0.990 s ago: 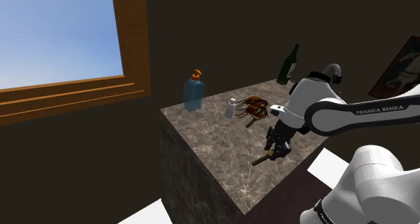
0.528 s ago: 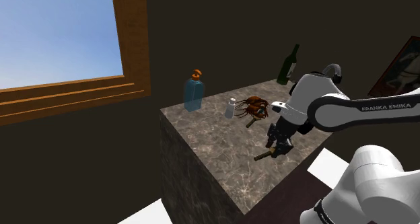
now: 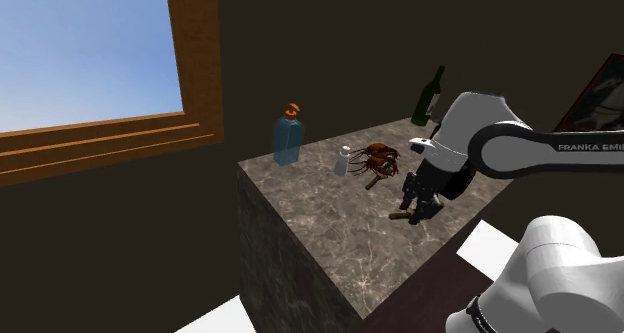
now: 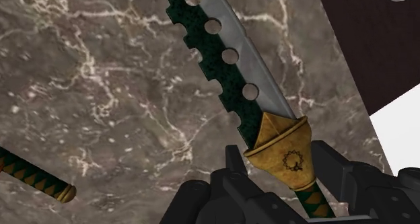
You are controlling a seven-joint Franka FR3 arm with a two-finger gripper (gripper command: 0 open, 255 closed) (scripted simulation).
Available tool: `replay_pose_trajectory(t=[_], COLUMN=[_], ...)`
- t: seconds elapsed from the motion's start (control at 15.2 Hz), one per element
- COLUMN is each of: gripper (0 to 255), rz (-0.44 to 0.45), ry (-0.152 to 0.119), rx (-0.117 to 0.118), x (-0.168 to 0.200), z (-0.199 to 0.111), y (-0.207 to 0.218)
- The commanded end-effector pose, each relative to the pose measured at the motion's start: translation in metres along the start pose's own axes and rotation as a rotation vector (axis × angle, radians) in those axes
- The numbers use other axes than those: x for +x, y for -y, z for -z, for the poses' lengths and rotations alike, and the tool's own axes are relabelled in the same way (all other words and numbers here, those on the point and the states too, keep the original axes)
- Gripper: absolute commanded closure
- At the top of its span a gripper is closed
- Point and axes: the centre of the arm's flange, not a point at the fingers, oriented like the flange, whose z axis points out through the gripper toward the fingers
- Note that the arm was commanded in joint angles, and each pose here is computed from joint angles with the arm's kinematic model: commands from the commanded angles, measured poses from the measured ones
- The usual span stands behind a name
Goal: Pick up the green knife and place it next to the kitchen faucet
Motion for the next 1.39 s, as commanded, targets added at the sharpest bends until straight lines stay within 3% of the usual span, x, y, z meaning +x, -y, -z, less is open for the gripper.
replay_pose_trajectory(t=[0.0, 1.32], gripper=[255, 255], rz=[0.0, 0.0], ry=[0.0, 0.0], rx=[0.0, 0.0], x=[0.002, 0.017], z=[0.01, 0.114], y=[0.001, 0.009])
